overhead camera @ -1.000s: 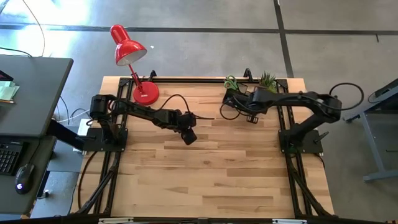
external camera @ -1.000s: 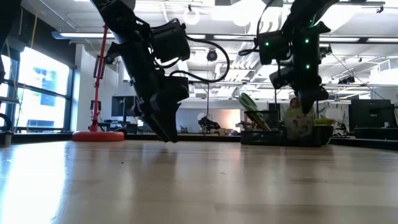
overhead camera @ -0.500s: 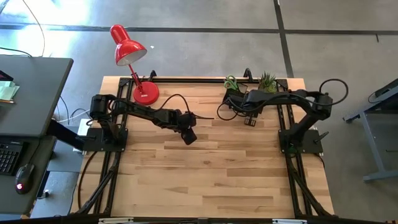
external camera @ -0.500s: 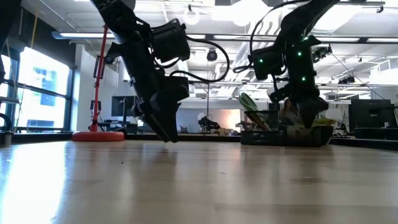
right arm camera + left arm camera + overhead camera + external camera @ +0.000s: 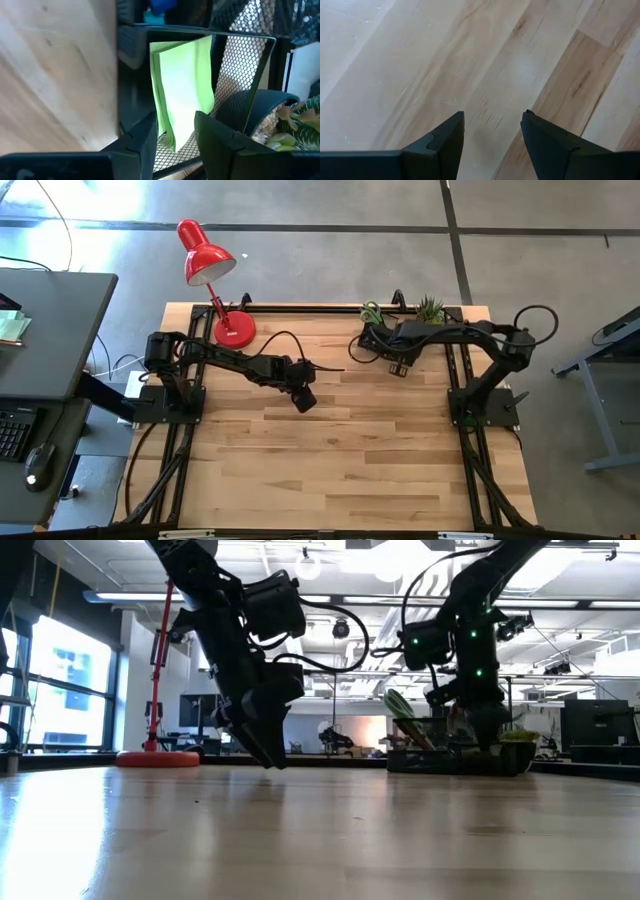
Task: Pick and place office supplies into organizer
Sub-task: Put the green sticky notes into the black desk organizer, then return to Home Position
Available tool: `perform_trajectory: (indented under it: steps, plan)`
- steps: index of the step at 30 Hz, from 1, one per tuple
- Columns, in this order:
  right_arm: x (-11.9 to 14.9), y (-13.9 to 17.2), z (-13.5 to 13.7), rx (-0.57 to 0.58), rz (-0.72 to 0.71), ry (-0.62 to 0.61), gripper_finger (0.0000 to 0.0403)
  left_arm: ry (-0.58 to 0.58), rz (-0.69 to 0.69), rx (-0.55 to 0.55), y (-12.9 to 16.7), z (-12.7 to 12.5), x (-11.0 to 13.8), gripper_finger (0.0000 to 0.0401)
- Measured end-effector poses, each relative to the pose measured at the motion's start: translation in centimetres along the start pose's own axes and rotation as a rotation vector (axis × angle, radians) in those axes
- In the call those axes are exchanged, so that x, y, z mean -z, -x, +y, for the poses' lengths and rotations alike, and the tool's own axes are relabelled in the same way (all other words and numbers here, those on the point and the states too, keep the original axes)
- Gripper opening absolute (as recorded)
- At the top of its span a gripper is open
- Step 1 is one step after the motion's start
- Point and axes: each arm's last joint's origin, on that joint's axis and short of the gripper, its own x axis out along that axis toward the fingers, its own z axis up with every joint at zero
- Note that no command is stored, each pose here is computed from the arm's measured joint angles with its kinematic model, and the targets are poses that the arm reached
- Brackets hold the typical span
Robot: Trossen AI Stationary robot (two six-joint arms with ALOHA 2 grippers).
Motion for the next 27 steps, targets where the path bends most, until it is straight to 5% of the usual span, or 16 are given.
perform_trajectory:
  steps: [14,20,27]
  plan:
    - [0.3,-0.6,-0.9,-0.133,0.014,-0.047,0.0122,0.000,0.000,0.000,0.0,0.0,0.0,0.0184]
    - [1.2,0.6,-0.5,-0.074,0.048,0.001,0.0122,0.000,0.000,0.000,0.0,0.0,0.0,0.0184]
    - [2.6,5.0,-0.9,-0.058,-0.168,-0.080,0.0122,0.022,-0.022,0.031,0.3,-0.2,-0.3,0.0184]
